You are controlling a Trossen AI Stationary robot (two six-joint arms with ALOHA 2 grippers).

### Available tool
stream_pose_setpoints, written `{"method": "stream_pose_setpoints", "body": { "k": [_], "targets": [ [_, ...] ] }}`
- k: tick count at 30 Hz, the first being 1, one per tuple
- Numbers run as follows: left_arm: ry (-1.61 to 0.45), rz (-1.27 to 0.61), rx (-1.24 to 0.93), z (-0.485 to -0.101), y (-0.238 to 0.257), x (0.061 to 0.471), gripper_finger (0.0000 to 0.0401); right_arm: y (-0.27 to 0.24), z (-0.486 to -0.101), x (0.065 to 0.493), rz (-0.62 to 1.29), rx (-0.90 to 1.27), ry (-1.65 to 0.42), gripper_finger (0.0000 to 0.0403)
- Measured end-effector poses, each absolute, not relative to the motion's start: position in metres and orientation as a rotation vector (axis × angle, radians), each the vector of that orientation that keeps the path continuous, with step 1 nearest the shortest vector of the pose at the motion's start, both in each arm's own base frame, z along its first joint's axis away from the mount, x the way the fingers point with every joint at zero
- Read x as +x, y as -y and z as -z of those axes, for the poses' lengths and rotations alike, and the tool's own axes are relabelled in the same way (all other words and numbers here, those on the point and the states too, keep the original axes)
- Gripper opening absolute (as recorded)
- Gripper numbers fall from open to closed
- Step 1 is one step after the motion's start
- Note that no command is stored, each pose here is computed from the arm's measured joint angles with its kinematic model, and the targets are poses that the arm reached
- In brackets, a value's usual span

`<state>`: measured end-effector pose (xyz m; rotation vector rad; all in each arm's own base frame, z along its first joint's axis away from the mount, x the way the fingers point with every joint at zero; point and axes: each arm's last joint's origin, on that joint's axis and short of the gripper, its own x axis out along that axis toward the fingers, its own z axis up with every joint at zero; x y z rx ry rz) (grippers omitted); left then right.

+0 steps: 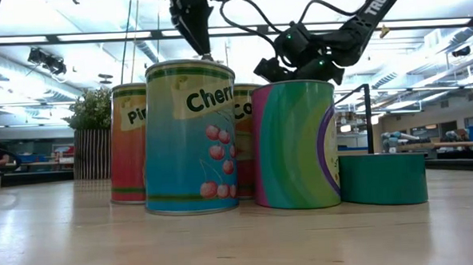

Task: Pick and place cans onto a shelf
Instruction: Put the canned peaches on the shelf

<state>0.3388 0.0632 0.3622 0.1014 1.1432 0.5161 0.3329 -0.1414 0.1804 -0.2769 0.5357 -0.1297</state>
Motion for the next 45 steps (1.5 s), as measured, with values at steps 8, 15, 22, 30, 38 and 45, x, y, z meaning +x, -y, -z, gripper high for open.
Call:
{"method": "stream_pose_setpoints", "body": {
  "k": [8, 15, 22, 30, 38, 45],
  "targets": [
    [-1.152, -0.485, 0.124, -0.362, -0.053, 0.34, 0.0295, 0.161, -0.186, 0.352, 0.036, -0.297, -0.517, 0.0373],
    [-1.175, -0.499, 0.1, -0.361, -0.053, 0.337, 0.0295, 0.169, -0.179, 0.367, -0.022, -0.296, -0.562, 0.0373],
    [-1.204, -0.481, 0.076, -0.359, -0.048, 0.335, 0.0295, 0.167, -0.182, 0.368, -0.1, -0.283, -0.517, 0.0373],
    [-1.23, -0.465, 0.083, -0.358, -0.037, 0.333, 0.0295, 0.166, -0.186, 0.368, -0.102, -0.284, -0.496, 0.0373],
    [-1.236, -0.459, 0.085, -0.358, -0.033, 0.333, 0.0295, 0.166, -0.191, 0.369, -0.12, -0.3, -0.45, 0.0373],
    [-1.234, -0.459, 0.068, -0.358, -0.033, 0.333, 0.0295, 0.164, -0.193, 0.372, -0.129, -0.313, -0.418, 0.0373]
  ]
}}
